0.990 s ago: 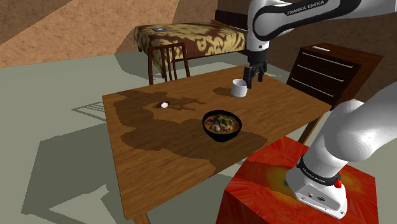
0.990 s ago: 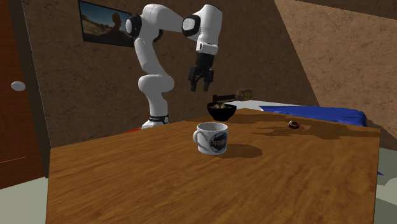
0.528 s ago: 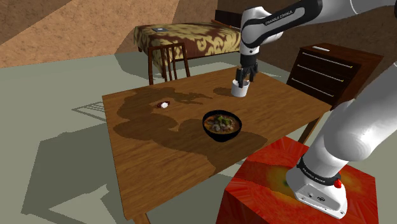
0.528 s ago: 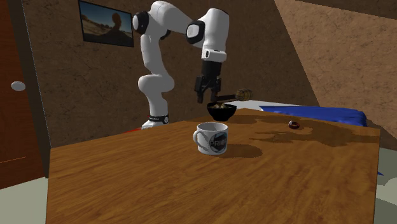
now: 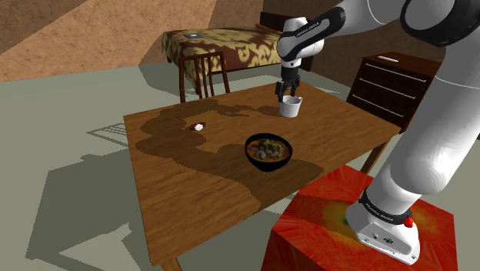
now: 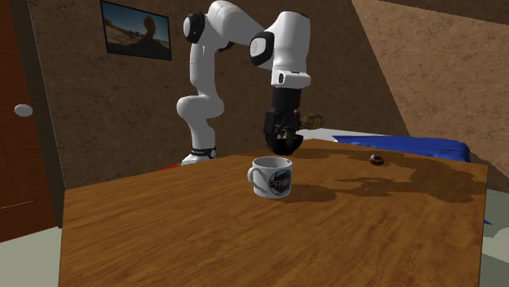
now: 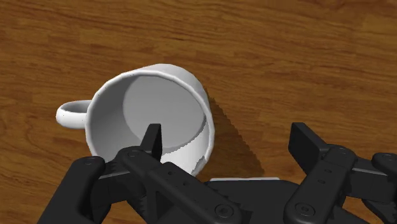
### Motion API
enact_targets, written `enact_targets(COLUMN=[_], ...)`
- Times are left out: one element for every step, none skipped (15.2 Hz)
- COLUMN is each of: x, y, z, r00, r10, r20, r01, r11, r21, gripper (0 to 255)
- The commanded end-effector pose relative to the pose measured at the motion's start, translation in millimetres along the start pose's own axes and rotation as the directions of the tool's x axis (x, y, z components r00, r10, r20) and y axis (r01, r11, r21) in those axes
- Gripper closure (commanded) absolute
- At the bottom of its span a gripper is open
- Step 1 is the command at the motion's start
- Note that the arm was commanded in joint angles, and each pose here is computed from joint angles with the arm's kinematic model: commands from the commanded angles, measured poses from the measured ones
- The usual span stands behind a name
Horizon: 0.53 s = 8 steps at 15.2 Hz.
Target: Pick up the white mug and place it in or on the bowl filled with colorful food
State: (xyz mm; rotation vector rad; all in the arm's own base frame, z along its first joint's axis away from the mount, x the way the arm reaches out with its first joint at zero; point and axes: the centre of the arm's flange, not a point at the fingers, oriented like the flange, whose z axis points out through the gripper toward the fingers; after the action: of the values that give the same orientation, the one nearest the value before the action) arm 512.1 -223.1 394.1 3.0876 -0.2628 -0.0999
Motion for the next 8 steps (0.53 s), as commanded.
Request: enact_targets(x=[10, 10, 10, 10, 10, 10, 10, 11], y=[8, 8, 8, 8, 8, 8, 8, 8], z=[6, 11, 16, 21, 27, 32, 37, 46], r00=[1.000, 1.000, 1.000, 1.000, 1.000, 1.000, 1.000, 1.000], r10=[0.001, 0.001, 0.001, 0.001, 0.001, 0.001, 0.001, 0.001], r20=[-0.009, -0.009, -0.009, -0.009, -0.009, -0.009, -0.009, -0.009], r01=[-0.001, -0.001, -0.001, -0.001, -0.001, -0.001, -0.001, -0.001], r11=[1.000, 1.000, 1.000, 1.000, 1.000, 1.000, 1.000, 1.000], r21=[0.001, 0.001, 0.001, 0.001, 0.001, 0.001, 0.001, 0.001], gripper=[0, 0, 0, 0, 0, 0, 0, 0])
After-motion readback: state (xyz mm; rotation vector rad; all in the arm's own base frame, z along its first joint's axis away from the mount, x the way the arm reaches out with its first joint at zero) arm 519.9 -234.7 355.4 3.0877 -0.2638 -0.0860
